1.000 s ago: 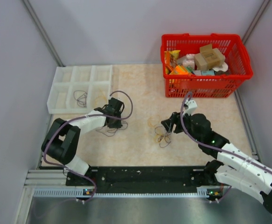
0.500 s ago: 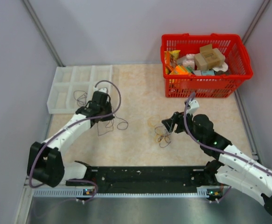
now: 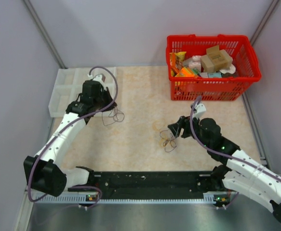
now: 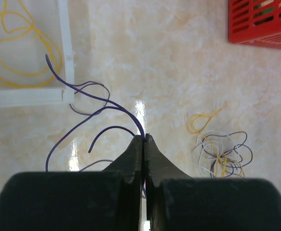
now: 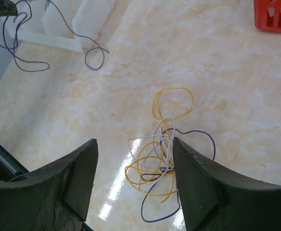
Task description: Untangle the cables
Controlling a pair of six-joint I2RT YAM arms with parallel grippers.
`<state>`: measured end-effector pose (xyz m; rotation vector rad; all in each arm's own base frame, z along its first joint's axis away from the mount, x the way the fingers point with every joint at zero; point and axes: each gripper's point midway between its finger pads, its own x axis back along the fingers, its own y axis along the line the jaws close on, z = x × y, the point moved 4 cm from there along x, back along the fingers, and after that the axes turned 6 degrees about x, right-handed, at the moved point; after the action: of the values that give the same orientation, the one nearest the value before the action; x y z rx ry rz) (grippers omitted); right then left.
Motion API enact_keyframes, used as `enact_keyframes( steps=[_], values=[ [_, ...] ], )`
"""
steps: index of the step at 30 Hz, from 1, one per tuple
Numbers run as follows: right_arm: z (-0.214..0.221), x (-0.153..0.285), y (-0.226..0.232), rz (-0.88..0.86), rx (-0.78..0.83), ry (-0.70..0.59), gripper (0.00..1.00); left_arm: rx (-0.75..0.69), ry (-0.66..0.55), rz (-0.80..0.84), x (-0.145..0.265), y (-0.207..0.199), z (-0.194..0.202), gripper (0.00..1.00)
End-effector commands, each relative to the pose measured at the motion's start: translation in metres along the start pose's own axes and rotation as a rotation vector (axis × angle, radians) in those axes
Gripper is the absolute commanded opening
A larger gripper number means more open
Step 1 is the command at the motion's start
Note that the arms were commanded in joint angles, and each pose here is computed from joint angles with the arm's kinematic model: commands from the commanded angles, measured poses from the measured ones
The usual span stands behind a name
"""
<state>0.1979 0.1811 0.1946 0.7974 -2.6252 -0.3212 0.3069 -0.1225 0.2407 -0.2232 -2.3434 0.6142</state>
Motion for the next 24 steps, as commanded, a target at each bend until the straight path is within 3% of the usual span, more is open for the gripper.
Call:
enact_keyframes(
  steps=[1, 8, 11, 18, 24],
  values=[
    [-0.01, 0.003, -0.002, 0.002, 0.01, -0.042, 0.63, -0.01, 0.06, 0.054, 0.012, -0.003, 0.015, 0.0],
    [-0.007, -0.006, -0.002, -0.002, 0.017, -0.021, 0.64, -0.106, -0.113, 0.083, 0.08, 0.002, 0.015, 0.0],
    [-0.012, -0.01, 0.001, -0.008, 0.022, -0.012, 0.63, -0.103, -0.134, 0.103, 0.089, 0.005, 0.023, 0.0],
    [-0.018, -0.006, 0.003, -0.014, 0.022, -0.027, 0.63, -0.07, 0.055, 0.044, 0.034, 0.023, 0.054, 0.0],
    [-0.02, 0.005, -0.002, 0.013, 0.021, -0.047, 0.64, -0.113, 0.207, -0.059, -0.019, 0.038, 0.077, 0.09]
  ],
)
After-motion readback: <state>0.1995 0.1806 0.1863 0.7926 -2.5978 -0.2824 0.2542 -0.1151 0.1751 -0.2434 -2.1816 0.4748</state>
